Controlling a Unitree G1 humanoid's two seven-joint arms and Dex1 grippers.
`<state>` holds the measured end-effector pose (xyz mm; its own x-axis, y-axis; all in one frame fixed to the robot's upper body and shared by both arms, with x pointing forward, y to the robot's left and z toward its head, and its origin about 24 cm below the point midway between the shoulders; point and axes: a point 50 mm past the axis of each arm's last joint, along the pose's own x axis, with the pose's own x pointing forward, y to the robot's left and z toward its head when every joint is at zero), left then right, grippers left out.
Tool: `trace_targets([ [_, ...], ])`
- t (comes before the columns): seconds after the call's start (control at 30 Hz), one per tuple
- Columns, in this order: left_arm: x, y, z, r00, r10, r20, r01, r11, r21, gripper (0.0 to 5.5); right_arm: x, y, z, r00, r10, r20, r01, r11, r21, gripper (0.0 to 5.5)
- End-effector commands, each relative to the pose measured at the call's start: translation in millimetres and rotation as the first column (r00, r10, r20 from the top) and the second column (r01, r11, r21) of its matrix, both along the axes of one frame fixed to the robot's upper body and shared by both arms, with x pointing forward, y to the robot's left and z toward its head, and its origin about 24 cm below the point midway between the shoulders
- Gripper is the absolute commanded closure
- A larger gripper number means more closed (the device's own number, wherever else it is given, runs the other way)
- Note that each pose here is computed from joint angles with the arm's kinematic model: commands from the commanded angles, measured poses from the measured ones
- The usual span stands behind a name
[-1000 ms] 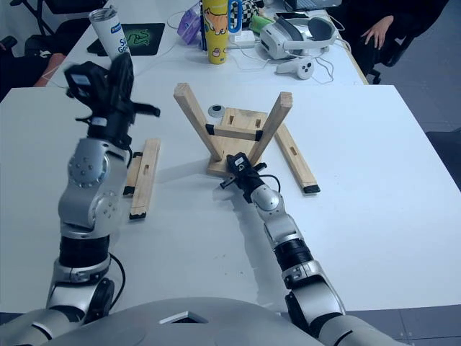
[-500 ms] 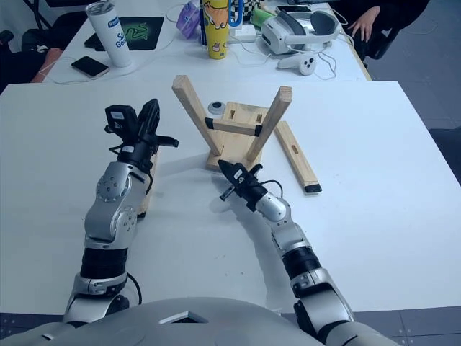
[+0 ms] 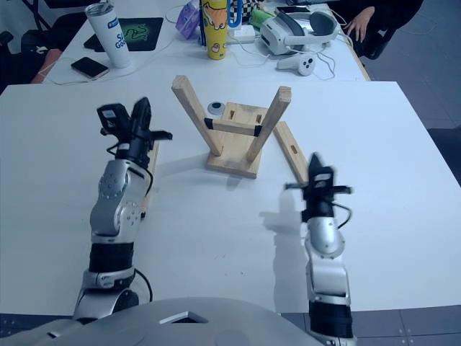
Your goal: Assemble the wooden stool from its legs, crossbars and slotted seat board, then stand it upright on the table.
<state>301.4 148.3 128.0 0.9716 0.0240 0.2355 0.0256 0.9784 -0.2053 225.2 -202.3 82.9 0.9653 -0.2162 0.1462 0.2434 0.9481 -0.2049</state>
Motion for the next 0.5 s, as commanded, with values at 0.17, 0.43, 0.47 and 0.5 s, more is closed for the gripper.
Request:
trace_targets([
  [0.17,-1.6,-56.1,16.8,0.941,-0.329,0.080,0.323,0.943,0.082,5.47,28.7,26.7,56.3,0.986,-0.003,0.166,-0.005,0.999,0.045,5.50],
  [0.43,-16.6,-76.0,-24.6,0.894,-0.391,-0.222,0.439,0.863,0.250,5.47,41.7,98.8,-24.6,0.755,0.555,-0.348,-0.556,0.824,0.107,5.50],
  [0.47,-12.4,-61.4,-23.4,0.921,-0.322,-0.220,0.376,0.883,0.282,5.47,42.9,86.7,-29.4,0.763,0.527,-0.373,-0.534,0.840,0.094,5.50],
  [0.5,-9.1,-49.6,-23.6,0.937,-0.269,-0.221,0.330,0.890,0.314,5.47,43.5,73.8,-34.6,0.770,0.495,-0.402,-0.507,0.858,0.083,5.50],
])
